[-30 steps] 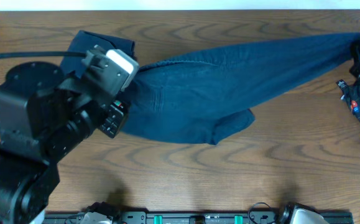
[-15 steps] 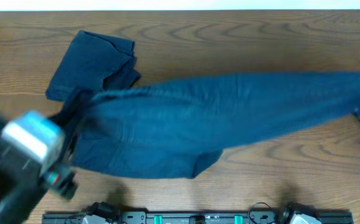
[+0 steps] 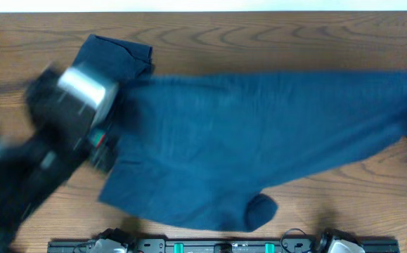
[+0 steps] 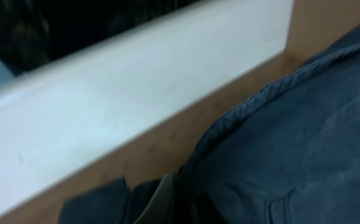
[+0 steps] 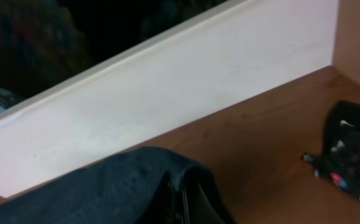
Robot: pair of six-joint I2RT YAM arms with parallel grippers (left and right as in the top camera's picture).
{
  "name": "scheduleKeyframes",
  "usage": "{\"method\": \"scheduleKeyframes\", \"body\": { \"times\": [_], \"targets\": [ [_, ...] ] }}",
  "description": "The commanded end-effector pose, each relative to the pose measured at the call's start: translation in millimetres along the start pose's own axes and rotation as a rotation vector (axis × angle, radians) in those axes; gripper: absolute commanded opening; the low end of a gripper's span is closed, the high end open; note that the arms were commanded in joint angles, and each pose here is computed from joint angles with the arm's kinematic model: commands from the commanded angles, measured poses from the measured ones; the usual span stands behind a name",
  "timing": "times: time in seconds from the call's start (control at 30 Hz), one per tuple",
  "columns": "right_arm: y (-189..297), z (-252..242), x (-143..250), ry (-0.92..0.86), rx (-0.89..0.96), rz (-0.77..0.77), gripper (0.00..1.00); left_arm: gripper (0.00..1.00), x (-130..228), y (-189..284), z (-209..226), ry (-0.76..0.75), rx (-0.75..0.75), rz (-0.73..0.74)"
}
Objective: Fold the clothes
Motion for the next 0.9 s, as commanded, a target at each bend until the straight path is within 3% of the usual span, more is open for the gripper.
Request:
{"method": "scheduleKeyframes", "body": {
  "times": [0.0, 0.07, 0.17, 0.27, 0.4, 0.6, 0.87],
  "targets": [
    [-56.2, -3.4, -13.0, -0.028, -0.011, 0.061, 0.01, 0.06, 20.1, -79.2, 21.5, 0.045, -0.018, 0.189],
    [-90.9, 3.8, -27.4, -0.005, -0.087, 0.059, 0.01, 0.06, 20.6, -120.8, 30.2, 0.048, -0.006, 0.209],
    [-129.1, 23.1, -54.8, 0.048, -0.249, -0.009, 0.01, 0.06, -5.0, -159.0, 50.2, 0.027, -0.048, 0.108],
    [-136.1, 43.7, -82.0, 0.13, -0.457, -0.088, 0.01, 0.06, -52.0, -148.3, 60.8, -0.055, -0.068, -0.072],
    [-127.8, 24.2, -101.5, 0.113, -0.43, -0.139, 0.01, 0.06, -79.0, -113.5, 57.6, -0.084, -0.06, -0.183],
    [-143.8, -20.1, -70.6, 0.139, -0.25, 0.026, 0.01, 0.06, -18.1, -139.7, 37.2, -0.097, 0.082, 0.114],
    [-181.1, -105.4, 17.9, 0.116, 0.129, 0.478, 0.01, 0.06, 106.3, -201.5, -9.8, 0.106, 0.415, 0.706]
  ]
}}
Point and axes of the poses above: each gripper's point midway between its finger pads, its own y axis back along the fingers, its own z axis along the line the jaws close on, x = y × z, the point moved 5 cm from there along y, back along the fingers, and after that the axes turned 11 degrees about -y, right-handed, at the moved point
